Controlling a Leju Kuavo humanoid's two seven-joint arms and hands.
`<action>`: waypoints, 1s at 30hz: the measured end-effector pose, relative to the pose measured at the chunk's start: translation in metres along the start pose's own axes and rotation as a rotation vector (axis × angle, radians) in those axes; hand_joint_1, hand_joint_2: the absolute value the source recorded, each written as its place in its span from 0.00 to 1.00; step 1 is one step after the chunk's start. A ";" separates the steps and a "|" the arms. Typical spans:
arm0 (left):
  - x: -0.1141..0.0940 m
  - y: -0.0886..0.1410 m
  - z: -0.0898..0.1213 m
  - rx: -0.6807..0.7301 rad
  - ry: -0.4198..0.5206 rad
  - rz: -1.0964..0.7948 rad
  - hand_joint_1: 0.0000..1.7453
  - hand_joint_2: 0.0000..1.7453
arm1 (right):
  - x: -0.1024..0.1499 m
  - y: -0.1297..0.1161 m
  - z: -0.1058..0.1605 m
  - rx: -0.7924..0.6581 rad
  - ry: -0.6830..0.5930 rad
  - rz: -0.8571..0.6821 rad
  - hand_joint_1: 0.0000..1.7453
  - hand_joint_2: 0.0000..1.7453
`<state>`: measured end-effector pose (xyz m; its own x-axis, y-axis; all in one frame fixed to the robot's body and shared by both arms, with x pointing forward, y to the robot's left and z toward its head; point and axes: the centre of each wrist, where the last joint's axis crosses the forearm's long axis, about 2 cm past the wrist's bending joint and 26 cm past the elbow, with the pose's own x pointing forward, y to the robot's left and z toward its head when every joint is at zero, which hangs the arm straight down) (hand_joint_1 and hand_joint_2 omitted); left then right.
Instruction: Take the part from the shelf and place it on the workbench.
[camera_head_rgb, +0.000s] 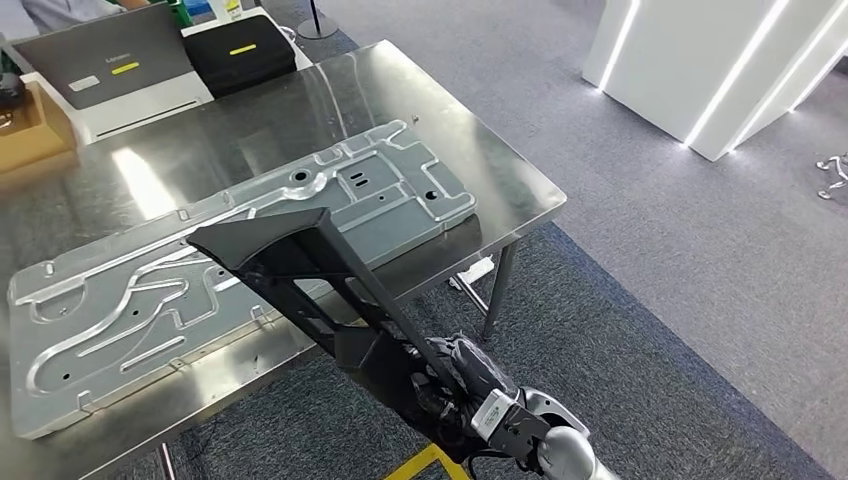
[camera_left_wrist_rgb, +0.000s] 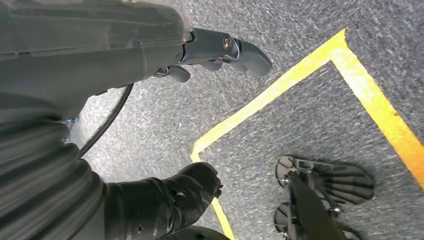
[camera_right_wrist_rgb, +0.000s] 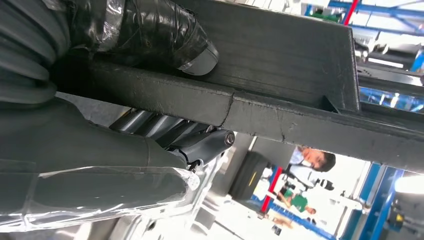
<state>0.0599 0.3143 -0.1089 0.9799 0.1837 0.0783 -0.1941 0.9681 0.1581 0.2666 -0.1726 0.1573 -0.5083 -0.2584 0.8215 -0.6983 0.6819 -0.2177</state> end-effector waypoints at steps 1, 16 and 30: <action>0.001 0.000 0.000 0.000 -0.002 0.000 0.00 1.00 | 0.000 0.000 0.000 0.001 -0.001 0.001 0.97 1.00; 0.004 -0.001 0.000 -0.015 -0.013 -0.009 0.00 1.00 | 0.009 -0.027 -0.044 0.035 -0.064 -0.011 0.97 1.00; 0.005 -0.003 0.001 -0.019 -0.014 -0.048 0.00 1.00 | 0.023 -0.071 -0.121 0.006 -0.038 -0.018 0.97 1.00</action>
<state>0.0658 0.3126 -0.1082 0.9873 0.1344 0.0851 -0.1456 0.9790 0.1430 0.3653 -0.1438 0.2553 -0.5147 -0.2961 0.8046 -0.7105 0.6726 -0.2069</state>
